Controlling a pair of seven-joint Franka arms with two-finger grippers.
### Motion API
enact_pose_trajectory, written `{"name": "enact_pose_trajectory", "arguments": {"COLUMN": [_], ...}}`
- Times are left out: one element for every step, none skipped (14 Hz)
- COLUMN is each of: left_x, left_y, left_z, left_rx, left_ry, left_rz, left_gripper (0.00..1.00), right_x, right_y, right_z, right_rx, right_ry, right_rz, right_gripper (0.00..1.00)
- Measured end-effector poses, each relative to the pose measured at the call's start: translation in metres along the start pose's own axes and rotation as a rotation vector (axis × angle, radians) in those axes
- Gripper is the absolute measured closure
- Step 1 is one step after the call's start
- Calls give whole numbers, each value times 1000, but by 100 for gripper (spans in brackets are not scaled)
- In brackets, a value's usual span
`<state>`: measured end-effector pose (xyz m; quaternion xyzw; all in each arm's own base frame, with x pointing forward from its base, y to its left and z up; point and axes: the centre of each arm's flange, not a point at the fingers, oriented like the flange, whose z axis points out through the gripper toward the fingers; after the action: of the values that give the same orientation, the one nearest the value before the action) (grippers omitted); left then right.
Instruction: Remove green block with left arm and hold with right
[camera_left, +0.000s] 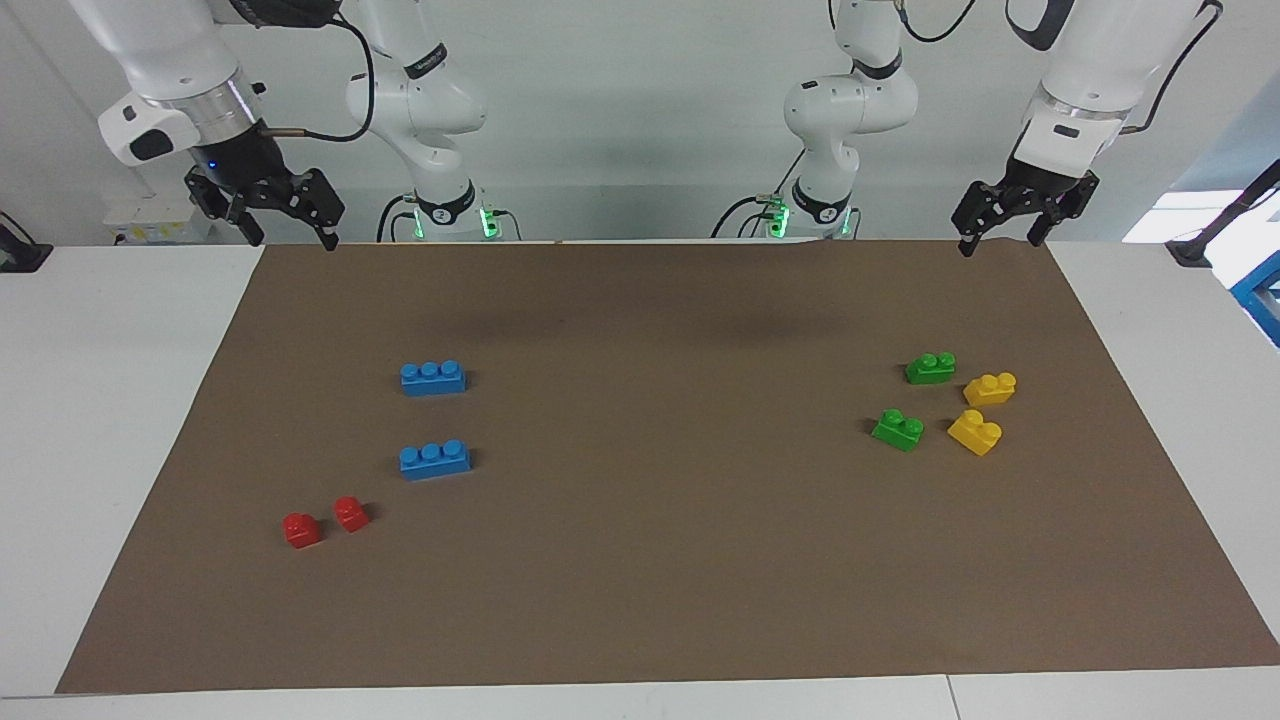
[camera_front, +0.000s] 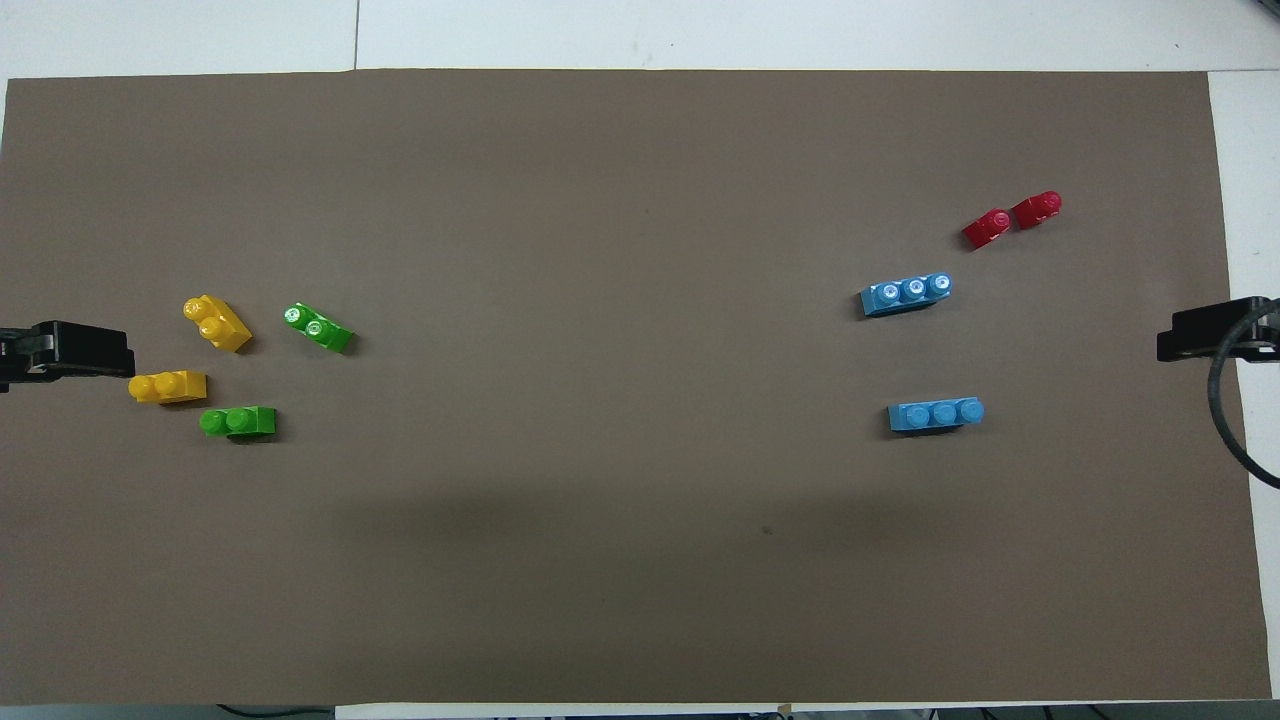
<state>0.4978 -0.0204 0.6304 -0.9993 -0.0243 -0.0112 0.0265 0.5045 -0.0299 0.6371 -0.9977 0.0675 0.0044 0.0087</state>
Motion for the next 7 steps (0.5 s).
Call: {"name": "enact_pose_trajectory", "arguments": {"left_x": [-2,-3,-1,3,8,14,20], "left_y": [0,-1,-1,-1,0,1,2], "left_z": [-5,-9,-9,-6,-2,3,8], "left_rx": [-4,-8,-11,-15,-18,-20,-22], "left_ry": [-6,-16,-26,-32,-39,-48,-56], "left_rz": [-1,-3,-4,-4,-3,0,2], "left_gripper": [0,0,0,0,0,0,0], "right_x": [0,1,1,1,1,1,1], "right_y": [0,0,0,1,1,1,2], "right_z": [1,2,2,2,2,2,2], "right_rx": [-1,-1,-2,-2,-4,-4,-4], "right_ry": [-2,-3,-4,-5,-4,-4,-4], "right_rz": [0,0,0,1,1,2,3], "right_gripper": [0,0,0,0,0,0,0]}}
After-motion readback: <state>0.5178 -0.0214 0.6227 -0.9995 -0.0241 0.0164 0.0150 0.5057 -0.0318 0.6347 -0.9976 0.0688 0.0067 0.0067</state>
